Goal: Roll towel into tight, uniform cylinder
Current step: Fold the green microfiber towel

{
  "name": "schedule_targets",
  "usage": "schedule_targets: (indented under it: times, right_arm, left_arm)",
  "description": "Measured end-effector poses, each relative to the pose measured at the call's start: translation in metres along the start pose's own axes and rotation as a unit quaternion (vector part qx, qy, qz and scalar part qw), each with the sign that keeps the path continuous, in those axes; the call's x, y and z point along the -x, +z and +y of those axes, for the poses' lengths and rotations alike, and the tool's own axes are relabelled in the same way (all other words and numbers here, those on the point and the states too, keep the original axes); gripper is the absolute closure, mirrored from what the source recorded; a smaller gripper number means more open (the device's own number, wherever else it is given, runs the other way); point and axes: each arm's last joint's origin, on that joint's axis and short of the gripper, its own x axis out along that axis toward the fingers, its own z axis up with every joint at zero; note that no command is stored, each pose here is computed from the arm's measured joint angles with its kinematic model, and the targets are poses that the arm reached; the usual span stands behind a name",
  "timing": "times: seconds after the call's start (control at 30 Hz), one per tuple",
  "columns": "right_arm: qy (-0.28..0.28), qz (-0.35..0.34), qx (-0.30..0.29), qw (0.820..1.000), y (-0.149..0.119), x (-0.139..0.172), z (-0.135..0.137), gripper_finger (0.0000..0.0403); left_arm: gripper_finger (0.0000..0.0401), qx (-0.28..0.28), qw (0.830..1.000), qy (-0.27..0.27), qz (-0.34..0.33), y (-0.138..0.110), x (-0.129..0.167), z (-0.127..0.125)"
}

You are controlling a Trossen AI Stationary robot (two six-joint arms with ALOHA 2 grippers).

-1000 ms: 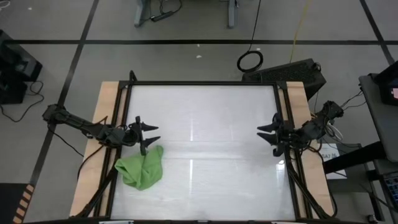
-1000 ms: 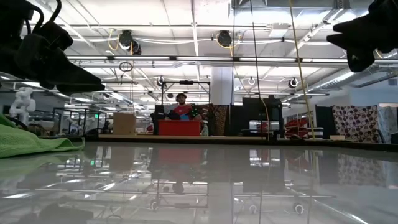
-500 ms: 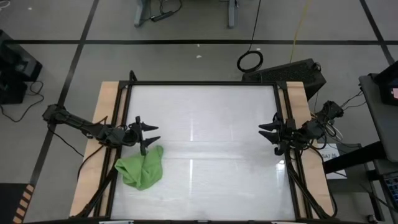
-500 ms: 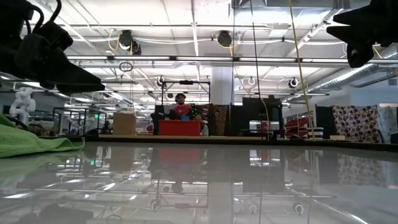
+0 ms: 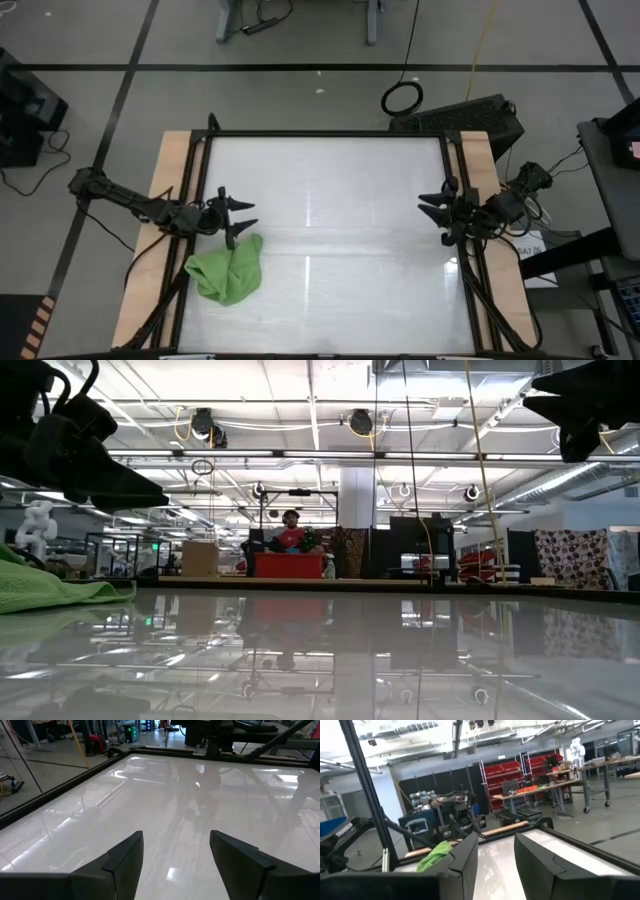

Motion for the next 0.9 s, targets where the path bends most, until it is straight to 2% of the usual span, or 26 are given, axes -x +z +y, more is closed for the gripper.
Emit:
schedule_targets:
  times: [0.23,0.33,0.63,0.9]
  right_arm:
    - [0.031,-0.024,0.004,0.999,0.006,-0.005,0.008,0.0284]
    - [0.048,-0.026,0.024,0.998,0.005,-0.010,0.014,0.0284]
    - [0.058,0.002,0.082,0.995,-0.010,-0.026,0.032,0.0284]
    - [0.083,0.002,0.100,0.992,-0.020,-0.037,0.045,0.0284]
  left_arm:
    - [0.0166,0.000,1.000,0.000,0.000,0.000,0.000,0.000]
    - [0.0166,0.000,1.000,0.000,0.000,0.000,0.000,0.000]
    - [0.0166,-0.001,1.000,0.000,0.001,0.000,0.000,0.000]
    - [0.0166,0.000,1.000,0.000,0.001,0.000,0.000,0.000]
